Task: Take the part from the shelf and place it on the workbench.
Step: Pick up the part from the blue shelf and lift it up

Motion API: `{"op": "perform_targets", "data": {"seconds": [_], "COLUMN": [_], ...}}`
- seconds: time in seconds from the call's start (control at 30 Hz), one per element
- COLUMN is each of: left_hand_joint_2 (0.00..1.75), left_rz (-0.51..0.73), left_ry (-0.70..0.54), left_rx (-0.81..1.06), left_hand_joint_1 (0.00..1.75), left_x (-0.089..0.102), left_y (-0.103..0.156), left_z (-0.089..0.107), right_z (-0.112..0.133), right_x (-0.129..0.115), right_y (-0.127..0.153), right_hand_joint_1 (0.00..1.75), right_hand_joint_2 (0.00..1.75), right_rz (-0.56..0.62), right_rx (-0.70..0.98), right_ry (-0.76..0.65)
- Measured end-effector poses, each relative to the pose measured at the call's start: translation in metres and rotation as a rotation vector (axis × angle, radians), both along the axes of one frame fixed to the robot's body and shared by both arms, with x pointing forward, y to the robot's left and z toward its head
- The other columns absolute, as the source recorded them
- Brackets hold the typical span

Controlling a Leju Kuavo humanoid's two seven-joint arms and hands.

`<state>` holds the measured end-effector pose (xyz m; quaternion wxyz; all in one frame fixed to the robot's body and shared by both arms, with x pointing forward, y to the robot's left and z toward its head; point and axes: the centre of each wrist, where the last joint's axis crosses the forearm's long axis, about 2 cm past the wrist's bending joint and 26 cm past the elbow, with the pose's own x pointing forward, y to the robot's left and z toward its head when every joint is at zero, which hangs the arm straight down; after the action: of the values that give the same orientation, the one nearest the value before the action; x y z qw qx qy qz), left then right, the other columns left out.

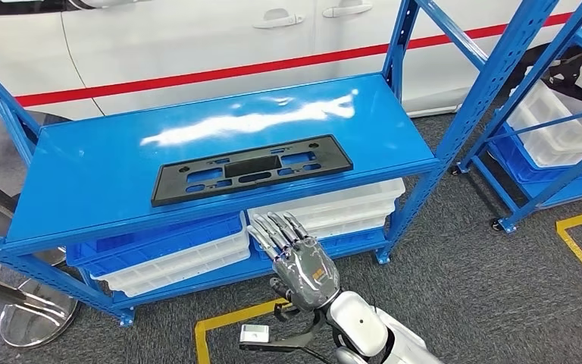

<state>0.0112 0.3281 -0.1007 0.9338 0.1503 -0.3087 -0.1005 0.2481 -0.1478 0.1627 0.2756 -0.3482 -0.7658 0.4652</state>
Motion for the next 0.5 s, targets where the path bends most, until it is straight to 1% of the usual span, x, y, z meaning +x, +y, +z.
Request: {"op": "perform_targets", "data": {"seconds": [0.33, 0.5], "left_hand_joint_2": [0.00, 0.00], "left_rz": [-0.011, -0.018], "left_ry": [0.006, 0.016], "left_rx": [0.002, 0.004], "left_hand_joint_1": [0.00, 0.00], "left_x": [-0.0002, -0.0017], "left_y": [0.0024, 0.0045], "left_z": [0.0001, 0.0001], "right_z": [0.0102, 0.0072], "right_x": [0.0028, 0.0033], "right_y": [0.0041, 0.0038], "right_hand_joint_1": [0.00, 0.00], "right_hand_joint_2": [1.75, 1.75], "right_rz": [0.007, 0.007], "right_rx": [0.005, -0.002], "right_ry": [-0.003, 0.022]}}
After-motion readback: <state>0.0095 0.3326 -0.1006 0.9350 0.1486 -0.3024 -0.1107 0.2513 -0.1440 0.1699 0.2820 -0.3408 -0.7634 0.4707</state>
